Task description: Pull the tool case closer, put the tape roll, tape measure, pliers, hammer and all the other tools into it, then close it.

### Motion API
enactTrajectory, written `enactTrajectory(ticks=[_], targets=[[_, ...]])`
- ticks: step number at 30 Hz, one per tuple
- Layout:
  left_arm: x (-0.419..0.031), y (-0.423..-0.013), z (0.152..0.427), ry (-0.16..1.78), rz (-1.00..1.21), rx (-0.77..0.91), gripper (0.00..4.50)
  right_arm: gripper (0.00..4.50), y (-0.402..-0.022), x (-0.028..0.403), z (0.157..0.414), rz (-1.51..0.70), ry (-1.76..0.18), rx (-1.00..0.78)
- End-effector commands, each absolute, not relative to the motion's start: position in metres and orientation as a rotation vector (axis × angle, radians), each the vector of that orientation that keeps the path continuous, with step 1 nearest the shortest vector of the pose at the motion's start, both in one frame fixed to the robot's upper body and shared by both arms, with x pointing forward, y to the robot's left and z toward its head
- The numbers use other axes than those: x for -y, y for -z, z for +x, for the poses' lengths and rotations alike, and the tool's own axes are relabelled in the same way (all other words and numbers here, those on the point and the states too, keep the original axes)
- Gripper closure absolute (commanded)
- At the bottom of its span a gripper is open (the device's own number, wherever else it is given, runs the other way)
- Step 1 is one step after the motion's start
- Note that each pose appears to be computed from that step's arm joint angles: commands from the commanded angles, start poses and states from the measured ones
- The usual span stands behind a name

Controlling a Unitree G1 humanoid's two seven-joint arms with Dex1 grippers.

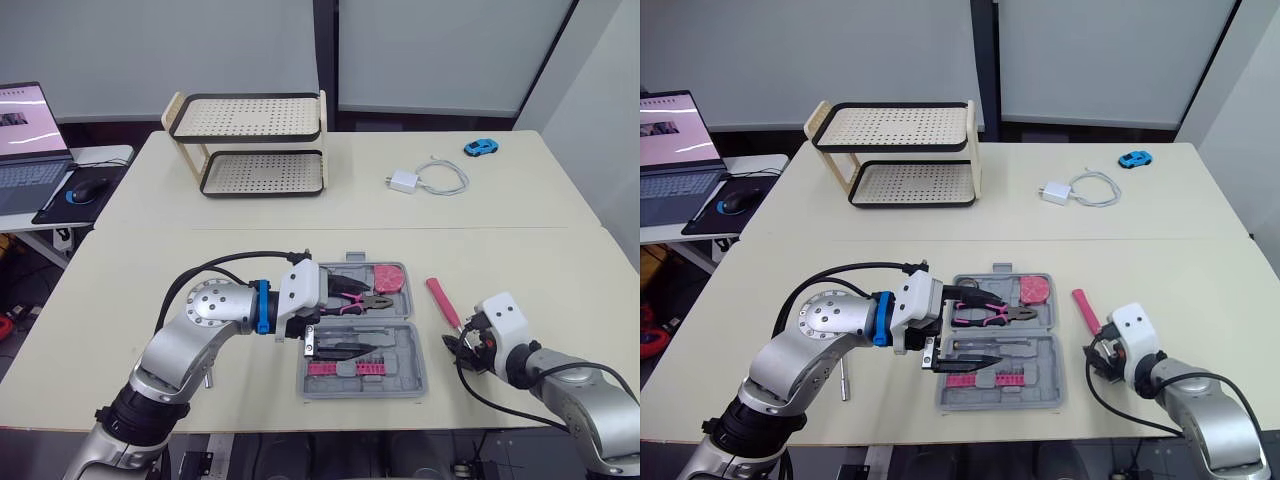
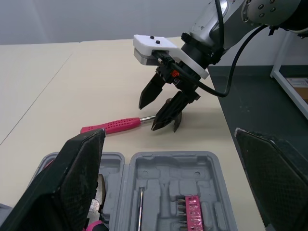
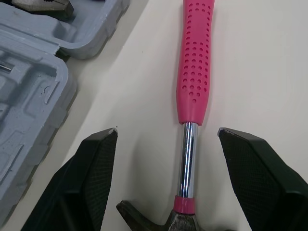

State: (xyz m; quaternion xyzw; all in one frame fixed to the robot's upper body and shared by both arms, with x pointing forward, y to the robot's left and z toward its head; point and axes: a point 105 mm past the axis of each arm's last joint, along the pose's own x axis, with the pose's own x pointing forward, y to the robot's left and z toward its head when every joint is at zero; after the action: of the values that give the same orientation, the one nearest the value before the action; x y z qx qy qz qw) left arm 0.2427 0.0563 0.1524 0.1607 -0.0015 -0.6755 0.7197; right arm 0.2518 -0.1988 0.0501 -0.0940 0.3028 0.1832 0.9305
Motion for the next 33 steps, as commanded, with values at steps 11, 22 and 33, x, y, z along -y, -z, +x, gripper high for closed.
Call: enactTrajectory(ticks=[11,22,33], targets=[[-0.05,-0.161,0.239,1.519,0.378,0.039,0.0,0.92,-0.037,0.206,0.259,-0.211,-0.355,-0.621],[-0.05,-0.161,0.239,1.516,0.379,0.036,0.0,3.63,-0.033,0.215,0.254,-0.205,-0.324,-0.655],[-0.056,-0.166,0.238,1.517,0.372,0.062,0.0,4.41,-0.085,0.224,0.259,-0.413,-0.393,-0.533]])
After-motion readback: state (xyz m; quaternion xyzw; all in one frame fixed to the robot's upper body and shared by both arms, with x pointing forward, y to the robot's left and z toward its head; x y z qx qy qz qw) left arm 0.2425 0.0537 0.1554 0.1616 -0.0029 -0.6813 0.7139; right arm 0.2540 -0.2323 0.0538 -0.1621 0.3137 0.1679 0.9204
